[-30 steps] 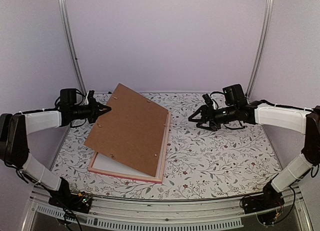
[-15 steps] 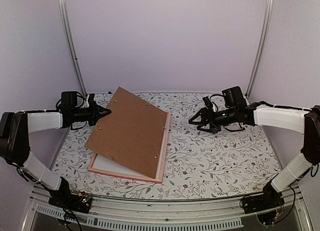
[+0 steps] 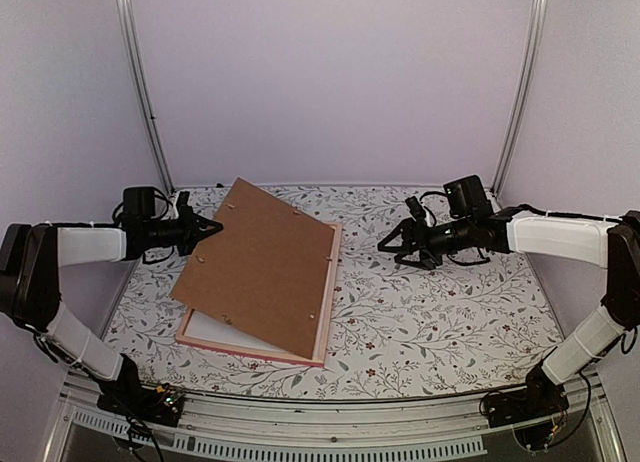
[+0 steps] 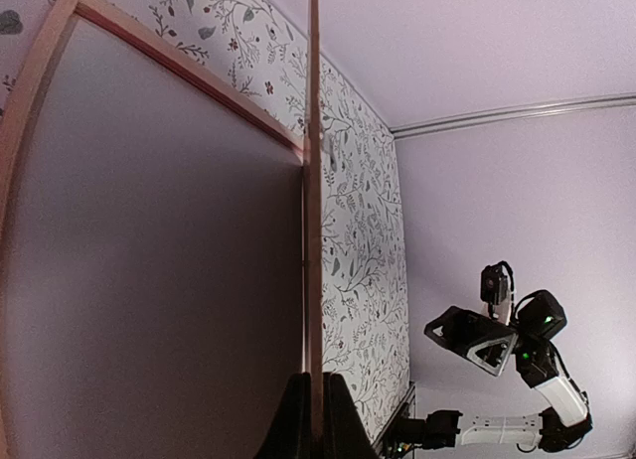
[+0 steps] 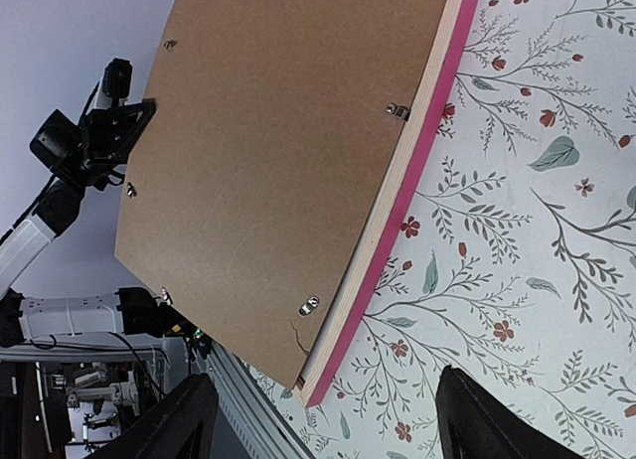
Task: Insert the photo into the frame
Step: Move the frame body to the center of the board.
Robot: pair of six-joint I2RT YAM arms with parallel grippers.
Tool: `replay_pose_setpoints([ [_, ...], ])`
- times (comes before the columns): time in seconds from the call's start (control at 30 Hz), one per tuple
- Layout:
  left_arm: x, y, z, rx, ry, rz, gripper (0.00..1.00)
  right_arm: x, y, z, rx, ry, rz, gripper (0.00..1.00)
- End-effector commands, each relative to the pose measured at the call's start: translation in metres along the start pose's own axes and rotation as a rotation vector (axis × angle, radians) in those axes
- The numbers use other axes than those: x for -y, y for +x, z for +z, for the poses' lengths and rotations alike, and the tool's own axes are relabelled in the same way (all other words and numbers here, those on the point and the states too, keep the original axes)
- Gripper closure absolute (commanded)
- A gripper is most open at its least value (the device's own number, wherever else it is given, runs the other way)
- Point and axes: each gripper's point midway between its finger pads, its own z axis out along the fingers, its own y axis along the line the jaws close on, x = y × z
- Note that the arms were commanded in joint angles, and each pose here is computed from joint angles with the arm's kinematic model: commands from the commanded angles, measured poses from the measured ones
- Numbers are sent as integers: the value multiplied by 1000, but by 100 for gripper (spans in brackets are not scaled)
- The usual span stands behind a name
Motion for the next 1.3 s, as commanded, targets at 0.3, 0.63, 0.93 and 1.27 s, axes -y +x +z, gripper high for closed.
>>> replay_pose_setpoints([
  [0.3, 6, -6, 2, 13, 65, 14, 100, 10, 2, 2, 1, 23, 1, 21],
  [0.63, 3, -8, 2, 27, 54, 10, 100, 12, 3, 4, -5, 24, 3, 21],
  [0.93, 7, -9, 0, 36, 60, 18, 100, 14, 4, 7, -11, 23, 8, 21],
  [1.27, 14, -16, -4, 54, 64, 31, 100, 16, 4, 10, -18, 21, 11, 21],
])
